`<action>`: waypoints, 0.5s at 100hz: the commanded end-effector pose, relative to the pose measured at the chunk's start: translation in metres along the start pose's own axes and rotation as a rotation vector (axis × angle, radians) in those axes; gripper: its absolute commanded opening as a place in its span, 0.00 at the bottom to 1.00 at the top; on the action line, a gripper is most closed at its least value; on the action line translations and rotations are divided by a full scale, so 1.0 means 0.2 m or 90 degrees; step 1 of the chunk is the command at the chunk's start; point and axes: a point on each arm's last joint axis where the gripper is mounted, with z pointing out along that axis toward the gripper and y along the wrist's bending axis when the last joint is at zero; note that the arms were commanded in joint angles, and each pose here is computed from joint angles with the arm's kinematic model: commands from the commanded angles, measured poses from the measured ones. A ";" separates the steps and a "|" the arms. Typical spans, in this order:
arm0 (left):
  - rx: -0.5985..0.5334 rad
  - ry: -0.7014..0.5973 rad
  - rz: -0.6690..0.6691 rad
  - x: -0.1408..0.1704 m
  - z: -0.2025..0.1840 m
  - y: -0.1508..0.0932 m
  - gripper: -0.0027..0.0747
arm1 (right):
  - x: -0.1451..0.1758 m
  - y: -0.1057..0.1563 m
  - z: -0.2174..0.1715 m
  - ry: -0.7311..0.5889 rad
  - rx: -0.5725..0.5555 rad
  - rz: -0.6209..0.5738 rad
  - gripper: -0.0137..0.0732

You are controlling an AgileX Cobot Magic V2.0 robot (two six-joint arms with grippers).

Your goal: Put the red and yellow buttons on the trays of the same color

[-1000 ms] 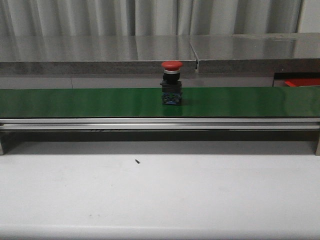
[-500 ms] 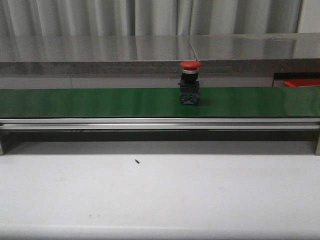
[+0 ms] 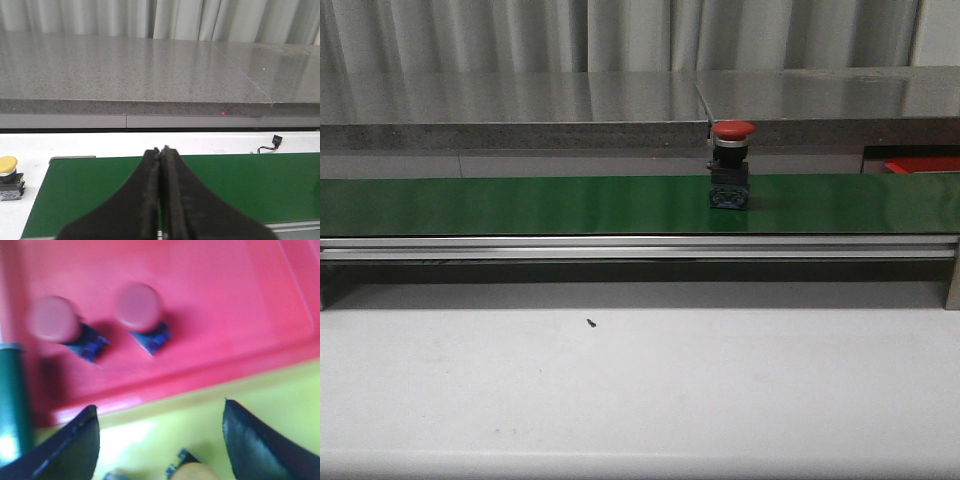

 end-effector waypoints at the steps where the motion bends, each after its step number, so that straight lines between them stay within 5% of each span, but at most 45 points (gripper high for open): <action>1: -0.018 -0.037 -0.011 -0.06 0.00 0.01 0.01 | -0.11 0.15 -0.22 -0.092 -0.016 -0.073 0.76; 50: -0.018 -0.037 -0.011 -0.06 0.00 0.01 0.01 | 0.20 0.86 -0.31 -0.013 -0.216 -0.326 0.76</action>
